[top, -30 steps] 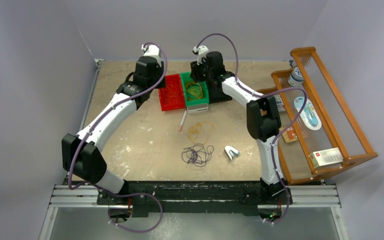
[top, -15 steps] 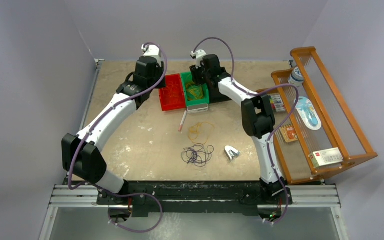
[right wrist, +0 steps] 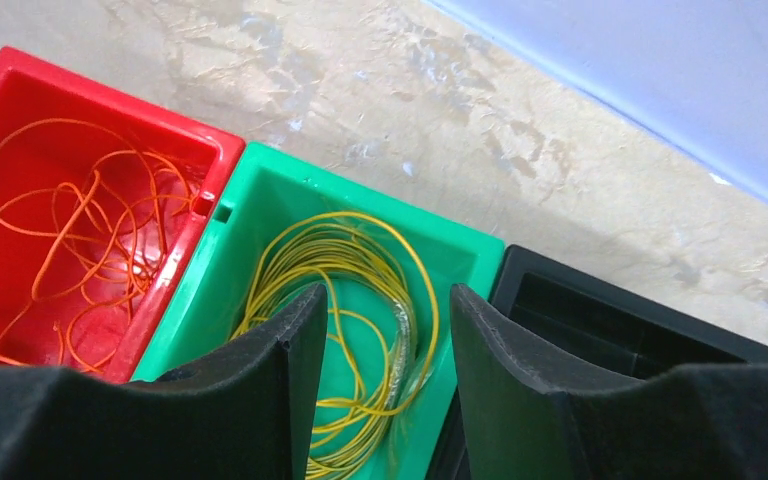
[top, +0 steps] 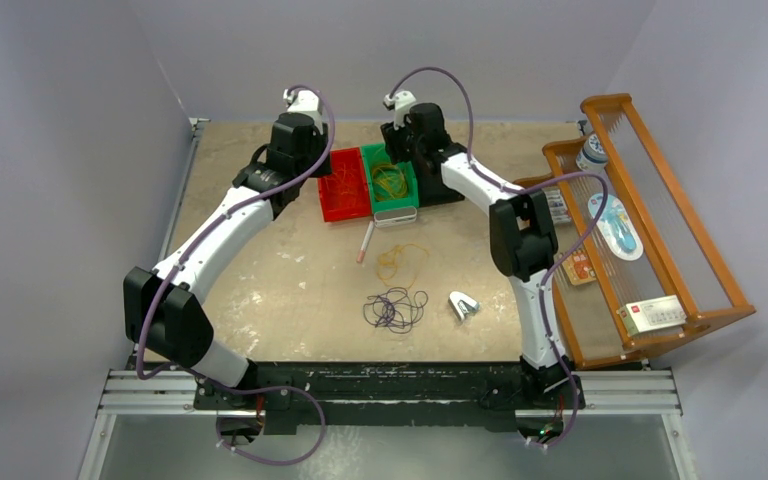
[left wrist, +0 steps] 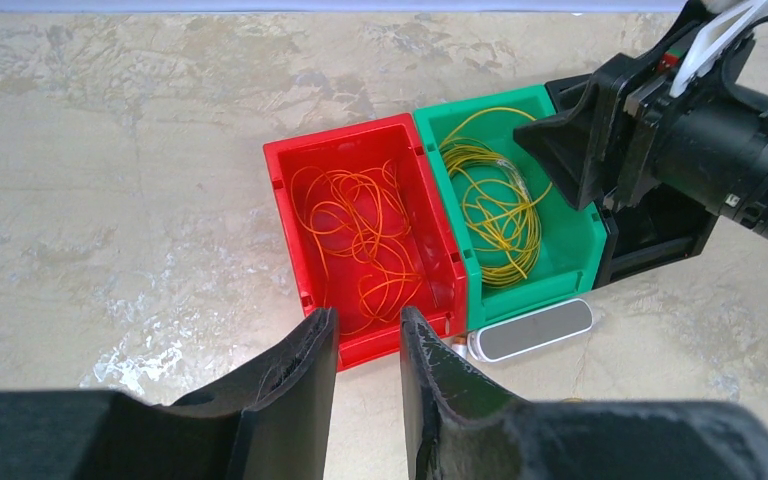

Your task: Untangle the cables

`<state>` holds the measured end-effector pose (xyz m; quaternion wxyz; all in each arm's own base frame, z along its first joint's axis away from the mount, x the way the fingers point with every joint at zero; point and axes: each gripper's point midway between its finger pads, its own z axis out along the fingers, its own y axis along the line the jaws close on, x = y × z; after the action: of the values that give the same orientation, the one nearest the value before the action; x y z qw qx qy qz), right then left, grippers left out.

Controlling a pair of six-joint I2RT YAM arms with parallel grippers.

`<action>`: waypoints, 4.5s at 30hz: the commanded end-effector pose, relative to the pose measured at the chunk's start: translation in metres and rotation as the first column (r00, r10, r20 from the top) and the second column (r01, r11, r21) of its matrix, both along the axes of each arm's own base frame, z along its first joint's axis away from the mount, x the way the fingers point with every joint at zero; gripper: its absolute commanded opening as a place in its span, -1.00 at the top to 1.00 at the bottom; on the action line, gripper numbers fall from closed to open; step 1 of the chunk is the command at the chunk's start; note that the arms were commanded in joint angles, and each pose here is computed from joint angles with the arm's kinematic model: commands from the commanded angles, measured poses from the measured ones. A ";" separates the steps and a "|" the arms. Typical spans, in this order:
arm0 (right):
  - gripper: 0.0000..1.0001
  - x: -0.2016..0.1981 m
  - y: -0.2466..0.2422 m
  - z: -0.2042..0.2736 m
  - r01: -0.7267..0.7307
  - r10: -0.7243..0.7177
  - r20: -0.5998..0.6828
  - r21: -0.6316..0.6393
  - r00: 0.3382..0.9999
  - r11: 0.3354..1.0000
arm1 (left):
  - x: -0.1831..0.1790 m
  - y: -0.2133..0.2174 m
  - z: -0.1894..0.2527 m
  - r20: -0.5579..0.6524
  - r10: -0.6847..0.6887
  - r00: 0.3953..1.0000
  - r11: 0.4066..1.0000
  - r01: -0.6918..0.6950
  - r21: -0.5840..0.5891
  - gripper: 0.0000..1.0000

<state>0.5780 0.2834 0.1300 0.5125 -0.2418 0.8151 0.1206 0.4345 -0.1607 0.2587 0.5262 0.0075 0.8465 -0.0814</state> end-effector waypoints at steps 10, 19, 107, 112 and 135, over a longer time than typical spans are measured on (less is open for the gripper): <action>-0.05 0.021 -0.002 0.023 0.038 -0.037 0.046 -0.023 0.998 0.999 | 0.002 0.003 0.017 0.052 -0.004 0.999 1.000 0.005 -0.015 0.43; -0.05 0.024 0.003 0.004 0.025 -0.025 0.005 -0.030 1.000 0.999 | 0.001 0.004 0.018 0.055 -0.003 0.998 1.000 0.004 -0.013 0.44; -0.18 -0.258 -0.126 -0.006 0.489 -0.402 -0.280 0.455 0.872 0.744 | -0.138 -0.192 -0.153 -0.321 -0.400 0.858 0.915 0.391 -0.097 0.20; -0.17 -0.258 -0.123 -0.006 0.475 -0.386 -0.279 0.454 0.879 0.754 | -0.134 -0.193 -0.165 -0.337 -0.386 0.859 0.920 0.384 -0.075 0.21; -0.15 -0.257 -0.116 -0.010 0.441 -0.347 -0.279 0.439 0.895 0.783 | -0.115 -0.197 -0.196 -0.349 -0.350 0.869 0.924 0.381 0.023 0.33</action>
<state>0.3132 0.1620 0.1058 0.4750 0.0912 0.8471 0.2201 0.3013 -0.3423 0.0407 0.3070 0.1768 0.9259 -0.1309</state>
